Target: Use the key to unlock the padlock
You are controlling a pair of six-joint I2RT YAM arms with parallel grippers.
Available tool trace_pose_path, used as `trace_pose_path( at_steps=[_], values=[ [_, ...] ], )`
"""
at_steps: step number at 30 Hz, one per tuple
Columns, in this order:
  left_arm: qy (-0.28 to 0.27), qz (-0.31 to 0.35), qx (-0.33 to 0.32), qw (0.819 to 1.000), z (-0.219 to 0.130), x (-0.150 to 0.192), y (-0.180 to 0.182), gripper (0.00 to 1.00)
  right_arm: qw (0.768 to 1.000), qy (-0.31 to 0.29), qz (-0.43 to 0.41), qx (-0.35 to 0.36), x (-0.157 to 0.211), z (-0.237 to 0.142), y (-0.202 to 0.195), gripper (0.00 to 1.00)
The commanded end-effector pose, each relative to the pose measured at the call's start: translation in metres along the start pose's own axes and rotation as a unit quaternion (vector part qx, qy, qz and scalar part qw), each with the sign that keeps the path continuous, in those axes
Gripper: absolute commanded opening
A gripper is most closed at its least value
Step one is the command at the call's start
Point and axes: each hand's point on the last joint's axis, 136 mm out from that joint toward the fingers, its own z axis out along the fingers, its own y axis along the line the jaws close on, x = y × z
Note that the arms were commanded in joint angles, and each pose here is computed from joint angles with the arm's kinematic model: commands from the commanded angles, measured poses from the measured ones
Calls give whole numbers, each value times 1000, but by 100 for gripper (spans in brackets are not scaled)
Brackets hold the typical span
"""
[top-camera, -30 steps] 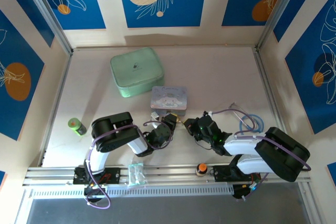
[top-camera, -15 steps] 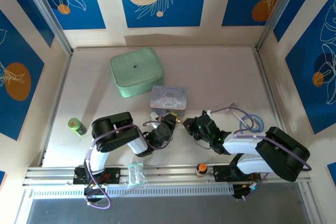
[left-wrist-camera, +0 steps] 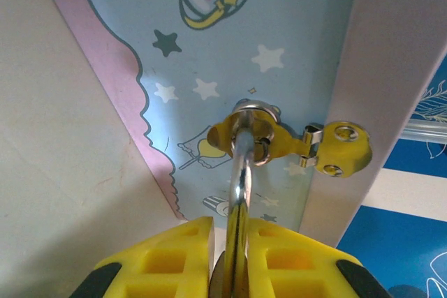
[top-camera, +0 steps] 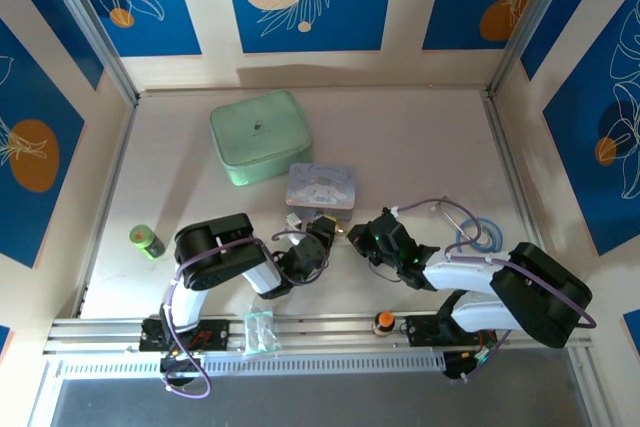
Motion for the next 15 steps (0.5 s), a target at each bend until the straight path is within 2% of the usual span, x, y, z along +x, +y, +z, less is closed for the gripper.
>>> trace_pose_path(
  at_steps=[1, 5, 15],
  values=[
    [138, 0, -7, 990, -12, 66, -2, 0, 990, 69, -21, -120, 24, -10, 76, 0],
    [140, 17, -19, 990, -12, 67, 0, 0, 989, 67, -32, -126, 24, -15, 84, 0],
    [154, 3, -13, 988, -10, 74, -2, 0, 990, 63, -46, -116, 23, -9, 83, 0]
  ],
)
